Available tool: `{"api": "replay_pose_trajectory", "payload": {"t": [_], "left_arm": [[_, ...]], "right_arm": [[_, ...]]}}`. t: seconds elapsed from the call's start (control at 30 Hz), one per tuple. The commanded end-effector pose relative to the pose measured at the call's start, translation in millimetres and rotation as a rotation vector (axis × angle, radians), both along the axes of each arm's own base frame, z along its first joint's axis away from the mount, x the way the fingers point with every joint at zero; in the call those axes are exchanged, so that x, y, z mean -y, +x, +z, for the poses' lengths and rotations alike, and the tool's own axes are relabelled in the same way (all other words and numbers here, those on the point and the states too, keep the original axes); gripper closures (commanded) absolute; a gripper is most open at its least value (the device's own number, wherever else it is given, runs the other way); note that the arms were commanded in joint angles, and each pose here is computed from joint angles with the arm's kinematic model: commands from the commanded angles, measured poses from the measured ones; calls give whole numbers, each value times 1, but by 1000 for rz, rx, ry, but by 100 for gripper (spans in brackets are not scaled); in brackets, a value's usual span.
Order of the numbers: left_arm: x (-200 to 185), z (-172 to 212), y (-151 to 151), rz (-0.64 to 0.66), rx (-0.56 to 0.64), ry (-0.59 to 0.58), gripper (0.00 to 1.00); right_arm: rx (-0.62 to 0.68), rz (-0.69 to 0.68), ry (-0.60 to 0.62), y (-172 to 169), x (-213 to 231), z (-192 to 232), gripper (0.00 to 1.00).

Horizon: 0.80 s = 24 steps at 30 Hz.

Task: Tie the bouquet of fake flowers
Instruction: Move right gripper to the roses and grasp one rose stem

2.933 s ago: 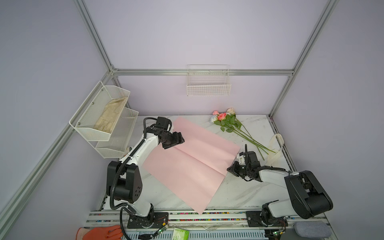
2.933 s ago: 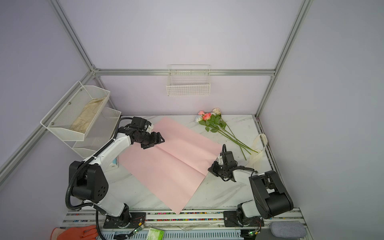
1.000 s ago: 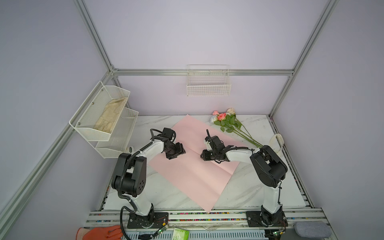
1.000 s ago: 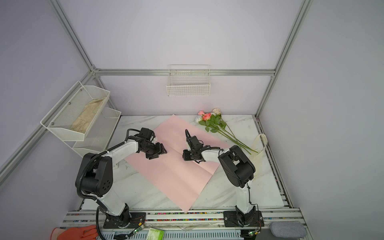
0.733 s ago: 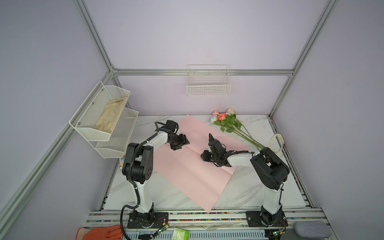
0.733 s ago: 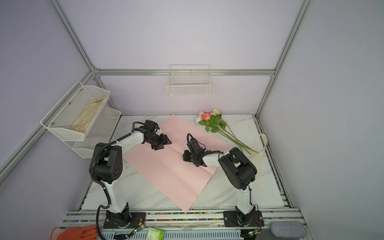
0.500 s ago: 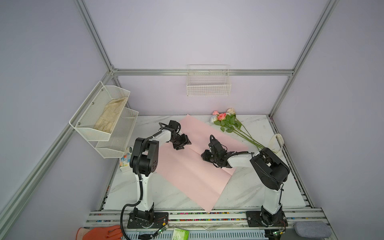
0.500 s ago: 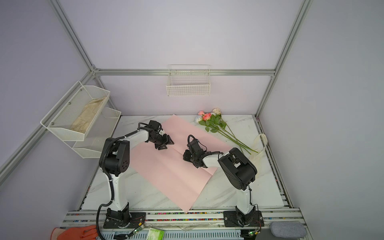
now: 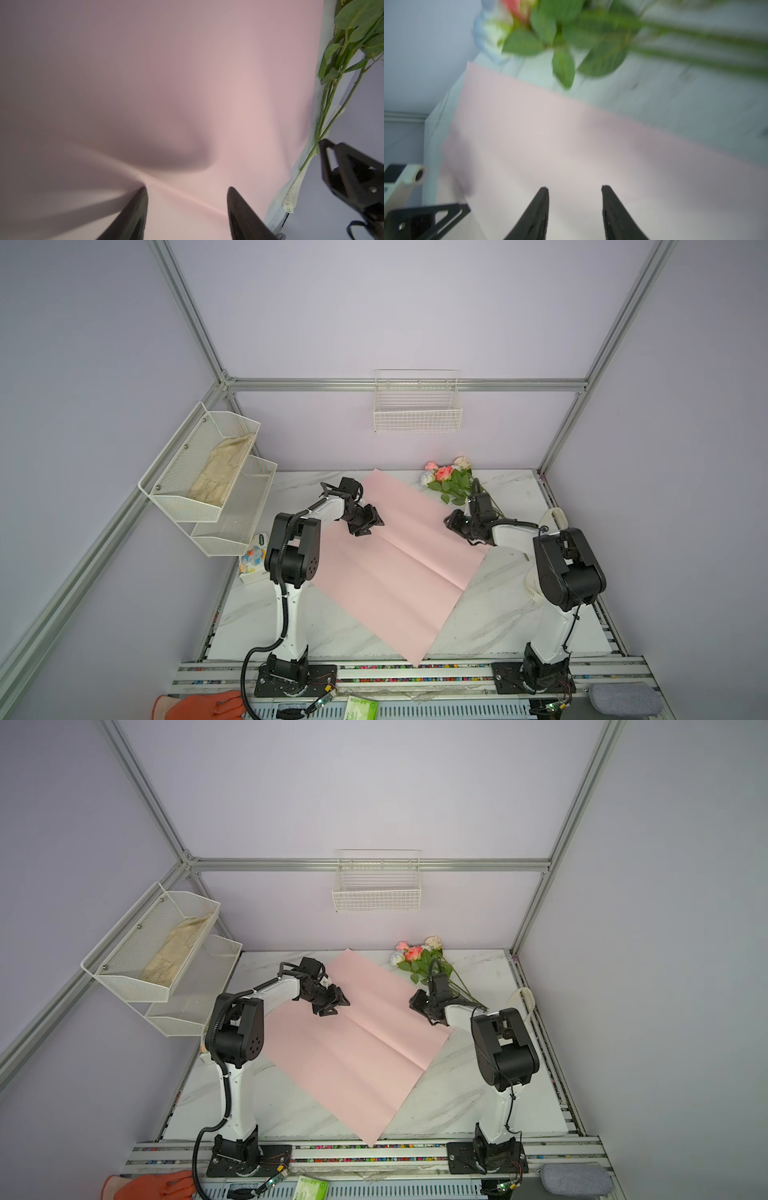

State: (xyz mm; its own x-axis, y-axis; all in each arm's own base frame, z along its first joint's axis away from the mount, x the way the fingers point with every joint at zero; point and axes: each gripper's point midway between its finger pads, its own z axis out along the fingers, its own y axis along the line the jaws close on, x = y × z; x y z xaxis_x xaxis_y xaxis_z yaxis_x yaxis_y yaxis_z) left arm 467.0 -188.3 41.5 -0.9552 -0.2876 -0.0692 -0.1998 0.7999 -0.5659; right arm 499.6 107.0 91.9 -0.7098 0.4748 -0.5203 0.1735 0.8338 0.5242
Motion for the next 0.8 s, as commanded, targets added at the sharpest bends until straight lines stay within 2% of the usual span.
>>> {"api": "replay_pose_trajectory", "payload": {"t": [0.0, 0.07, 0.17, 0.37, 0.5, 0.6, 0.67, 0.77], "left_arm": [[1, -24, 4, -26, -13, 50, 39], [4, -20, 6, -37, -1, 39, 39], [7, -9, 9, -50, 26, 29, 39], [12, 26, 16, -57, 94, 2, 38], [14, 46, 15, -64, 126, -15, 37], [14, 58, 14, -66, 144, -24, 37], [15, 66, 12, -68, 158, -30, 37], [13, 79, 7, -67, 179, -31, 37]], "right_arm": [[-32, 21, -257, 9, 64, 2, 55], [-28, -3, -354, 22, 99, 4, 52], [-105, 58, -406, 40, 117, -12, 51], [-155, 175, -439, 61, 112, -35, 48], [-208, 197, -487, 65, 118, -48, 49], [-199, 207, -497, 69, 119, -48, 59], [-174, 218, -500, 71, 117, -40, 74], [-126, 200, -515, 73, 119, -15, 81]]}}
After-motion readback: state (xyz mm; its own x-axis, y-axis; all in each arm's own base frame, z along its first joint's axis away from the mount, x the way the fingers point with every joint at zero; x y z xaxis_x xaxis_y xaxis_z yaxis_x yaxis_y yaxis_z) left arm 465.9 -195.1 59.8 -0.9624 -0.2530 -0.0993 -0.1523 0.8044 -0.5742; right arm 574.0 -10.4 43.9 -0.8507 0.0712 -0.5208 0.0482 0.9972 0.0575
